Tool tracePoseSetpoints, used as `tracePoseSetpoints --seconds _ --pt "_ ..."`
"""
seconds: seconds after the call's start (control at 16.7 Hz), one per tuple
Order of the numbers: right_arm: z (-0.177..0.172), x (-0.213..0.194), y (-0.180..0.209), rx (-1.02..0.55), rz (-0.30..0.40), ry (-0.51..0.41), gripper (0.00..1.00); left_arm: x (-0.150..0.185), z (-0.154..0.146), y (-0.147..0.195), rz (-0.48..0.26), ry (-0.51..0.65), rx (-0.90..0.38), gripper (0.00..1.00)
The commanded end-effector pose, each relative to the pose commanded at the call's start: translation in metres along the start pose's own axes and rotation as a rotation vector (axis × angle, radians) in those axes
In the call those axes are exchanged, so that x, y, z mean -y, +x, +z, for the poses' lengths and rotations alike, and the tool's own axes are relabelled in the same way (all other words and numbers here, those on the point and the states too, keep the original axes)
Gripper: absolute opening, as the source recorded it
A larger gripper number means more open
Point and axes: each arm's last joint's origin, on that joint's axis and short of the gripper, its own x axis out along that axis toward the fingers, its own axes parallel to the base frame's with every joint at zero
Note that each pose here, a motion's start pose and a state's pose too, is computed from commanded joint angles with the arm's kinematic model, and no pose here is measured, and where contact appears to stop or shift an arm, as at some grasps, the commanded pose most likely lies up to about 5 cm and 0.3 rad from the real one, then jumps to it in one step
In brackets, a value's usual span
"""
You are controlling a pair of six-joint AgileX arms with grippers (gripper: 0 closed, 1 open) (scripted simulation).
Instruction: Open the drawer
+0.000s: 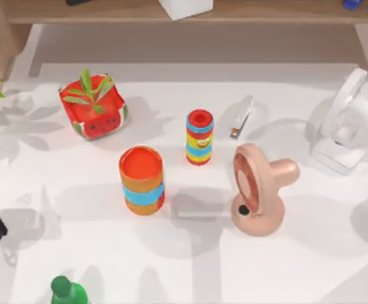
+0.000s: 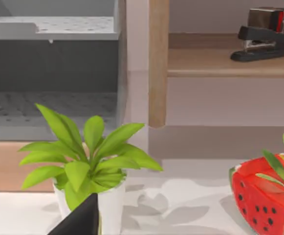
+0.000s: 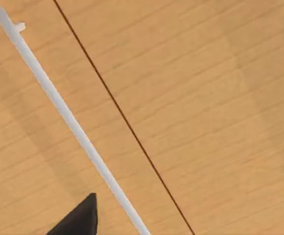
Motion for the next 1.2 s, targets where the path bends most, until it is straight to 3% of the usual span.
tracePoseSetpoints --seconds 0.24,0.42,0.54,1.2 --pt "-0.023 -0.023 0.025 -0.002 -0.004 -0.321 1.00 0.000 0.000 0.000 0.000 0.000 0.000 1.00" --pt "-0.033 -0.035 0.036 -0.004 -0.007 -0.452 1.00 0.000 0.000 0.000 0.000 0.000 0.000 1.00" --pt "-0.036 -0.039 0.039 -0.005 -0.007 -0.487 1.00 0.000 0.000 0.000 0.000 0.000 0.000 1.00" --pt "-0.037 -0.039 0.063 -0.005 -0.007 -0.489 1.00 0.000 0.000 0.000 0.000 0.000 0.000 1.00"
